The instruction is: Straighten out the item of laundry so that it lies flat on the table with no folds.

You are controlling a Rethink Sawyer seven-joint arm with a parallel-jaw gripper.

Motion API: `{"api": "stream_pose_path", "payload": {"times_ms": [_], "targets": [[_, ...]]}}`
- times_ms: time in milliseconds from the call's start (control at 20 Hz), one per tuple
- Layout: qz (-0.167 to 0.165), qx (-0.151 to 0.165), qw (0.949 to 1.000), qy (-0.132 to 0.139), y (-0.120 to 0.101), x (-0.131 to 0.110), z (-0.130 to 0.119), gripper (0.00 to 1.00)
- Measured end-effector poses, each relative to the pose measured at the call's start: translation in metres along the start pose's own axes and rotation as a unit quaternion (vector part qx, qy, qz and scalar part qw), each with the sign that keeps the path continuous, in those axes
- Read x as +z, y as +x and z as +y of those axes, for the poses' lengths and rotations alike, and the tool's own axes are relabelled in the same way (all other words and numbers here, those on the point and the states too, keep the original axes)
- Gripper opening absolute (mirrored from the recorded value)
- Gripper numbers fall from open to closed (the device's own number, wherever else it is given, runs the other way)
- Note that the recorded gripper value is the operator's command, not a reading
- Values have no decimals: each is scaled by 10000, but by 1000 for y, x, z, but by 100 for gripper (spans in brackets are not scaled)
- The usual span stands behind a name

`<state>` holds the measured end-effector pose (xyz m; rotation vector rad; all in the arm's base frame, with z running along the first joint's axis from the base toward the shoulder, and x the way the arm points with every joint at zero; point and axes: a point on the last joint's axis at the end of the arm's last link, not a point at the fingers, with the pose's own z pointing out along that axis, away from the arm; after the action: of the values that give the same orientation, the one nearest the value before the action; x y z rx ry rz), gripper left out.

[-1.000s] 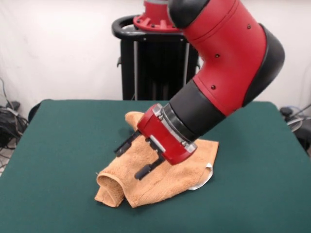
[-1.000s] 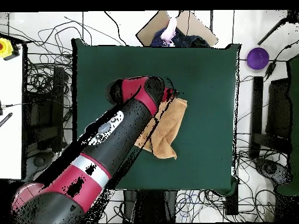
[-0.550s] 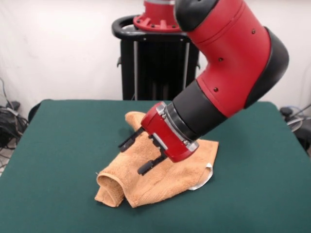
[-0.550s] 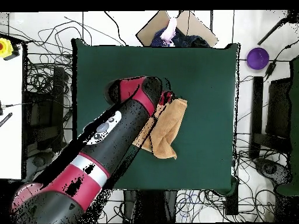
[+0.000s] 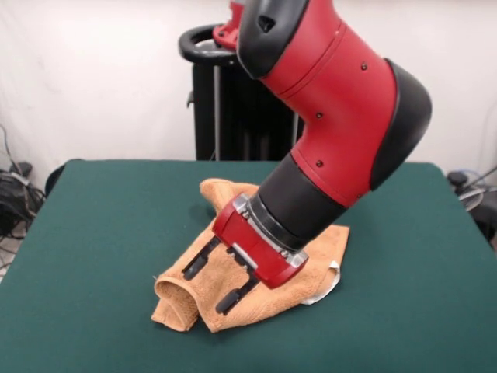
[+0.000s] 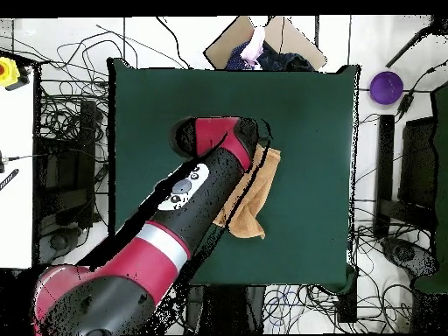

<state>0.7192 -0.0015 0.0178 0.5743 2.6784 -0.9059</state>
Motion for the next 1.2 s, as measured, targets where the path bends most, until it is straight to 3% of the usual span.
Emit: {"api": "stream_pose_path", "payload": {"times_ms": [1200], "targets": [[-180,-290,9994,85,14,-17,21,100]]}}
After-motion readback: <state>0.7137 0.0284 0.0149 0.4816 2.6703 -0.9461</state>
